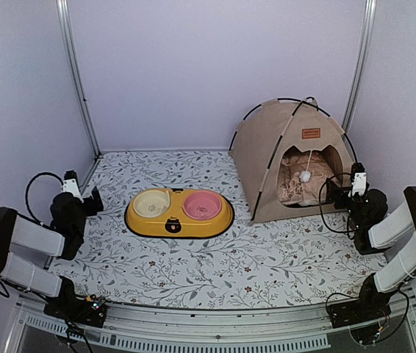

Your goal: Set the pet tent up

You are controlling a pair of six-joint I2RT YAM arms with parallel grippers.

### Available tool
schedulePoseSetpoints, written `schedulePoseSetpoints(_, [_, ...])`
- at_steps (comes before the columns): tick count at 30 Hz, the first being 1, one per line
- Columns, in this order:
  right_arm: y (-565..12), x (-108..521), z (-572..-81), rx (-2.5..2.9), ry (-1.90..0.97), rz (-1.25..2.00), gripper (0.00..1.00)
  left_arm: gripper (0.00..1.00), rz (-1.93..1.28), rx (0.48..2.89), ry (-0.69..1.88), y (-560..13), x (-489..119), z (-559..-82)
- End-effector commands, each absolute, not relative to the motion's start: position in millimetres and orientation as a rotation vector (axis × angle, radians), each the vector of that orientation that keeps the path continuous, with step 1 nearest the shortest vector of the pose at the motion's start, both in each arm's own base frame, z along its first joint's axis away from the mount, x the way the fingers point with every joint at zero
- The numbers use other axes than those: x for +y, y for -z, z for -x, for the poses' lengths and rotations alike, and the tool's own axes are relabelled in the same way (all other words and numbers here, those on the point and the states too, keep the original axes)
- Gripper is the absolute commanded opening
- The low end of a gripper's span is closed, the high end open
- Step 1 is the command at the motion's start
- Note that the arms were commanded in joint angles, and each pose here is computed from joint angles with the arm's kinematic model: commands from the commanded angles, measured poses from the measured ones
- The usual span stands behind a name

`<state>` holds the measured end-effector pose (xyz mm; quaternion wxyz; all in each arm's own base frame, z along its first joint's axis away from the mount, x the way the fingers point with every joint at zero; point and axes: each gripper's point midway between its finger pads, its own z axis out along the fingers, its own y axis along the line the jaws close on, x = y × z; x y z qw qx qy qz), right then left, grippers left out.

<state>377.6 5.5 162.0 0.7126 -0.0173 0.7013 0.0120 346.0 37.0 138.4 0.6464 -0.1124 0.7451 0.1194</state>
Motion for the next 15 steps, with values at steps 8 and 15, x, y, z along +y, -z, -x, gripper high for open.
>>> schedulePoseSetpoints(8, [-156.6, 9.4, -381.7, 1.581, -0.039, 0.072, 0.99, 0.99, 0.128, 1.478, -0.232, -166.8, 22.8, -351.0])
schedulePoseSetpoints(15, [-157.1, 9.2, -382.1, 1.580, -0.040, 0.071, 0.99, 0.99, 0.134, 1.546, -0.233, -159.7, 26.0, -374.7])
